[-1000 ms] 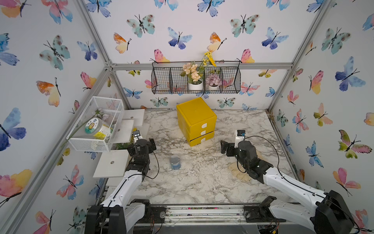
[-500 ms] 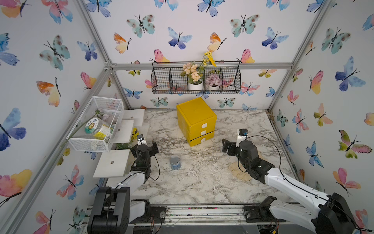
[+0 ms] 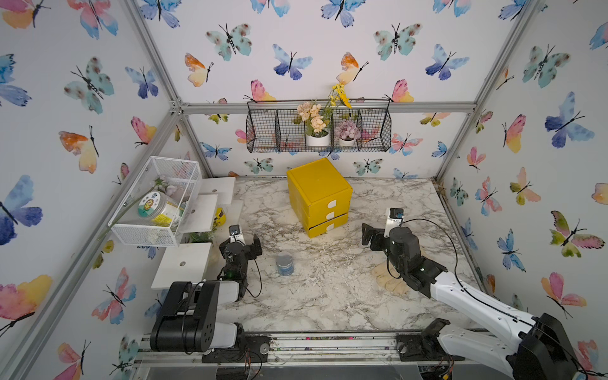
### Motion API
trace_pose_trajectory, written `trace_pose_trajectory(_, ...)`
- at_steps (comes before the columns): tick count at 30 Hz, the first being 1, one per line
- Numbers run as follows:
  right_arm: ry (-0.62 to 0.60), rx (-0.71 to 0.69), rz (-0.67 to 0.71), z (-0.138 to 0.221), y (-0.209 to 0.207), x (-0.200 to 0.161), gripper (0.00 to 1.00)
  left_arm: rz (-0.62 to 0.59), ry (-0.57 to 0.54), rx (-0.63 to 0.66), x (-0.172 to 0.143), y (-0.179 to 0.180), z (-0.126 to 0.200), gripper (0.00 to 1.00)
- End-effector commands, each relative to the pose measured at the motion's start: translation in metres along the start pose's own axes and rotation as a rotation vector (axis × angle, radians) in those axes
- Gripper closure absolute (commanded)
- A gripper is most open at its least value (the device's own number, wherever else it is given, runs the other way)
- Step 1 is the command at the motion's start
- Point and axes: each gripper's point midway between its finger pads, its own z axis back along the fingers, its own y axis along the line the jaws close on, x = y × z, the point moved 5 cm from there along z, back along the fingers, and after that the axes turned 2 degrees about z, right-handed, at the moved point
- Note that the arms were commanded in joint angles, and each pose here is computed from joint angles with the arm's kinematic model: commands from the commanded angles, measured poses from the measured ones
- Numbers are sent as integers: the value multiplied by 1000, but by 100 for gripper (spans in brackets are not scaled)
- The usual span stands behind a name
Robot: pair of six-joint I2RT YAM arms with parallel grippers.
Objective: Place the transparent tape into the drawer according to color
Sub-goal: Reset both arms
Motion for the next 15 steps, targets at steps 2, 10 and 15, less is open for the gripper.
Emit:
trace_pose_trajectory(2,-44,-79,-57,1,-12,2,2,6,-78,11,10,1,3,1)
trace_pose_trajectory(10,-64,-139,-37,5,-19,9,1,7,-84,11,11,1,3,1)
trace_pose_trajectory(15,-159,-266,90,9,-33,23,1,-18,-90,-27,10,-4,5,1)
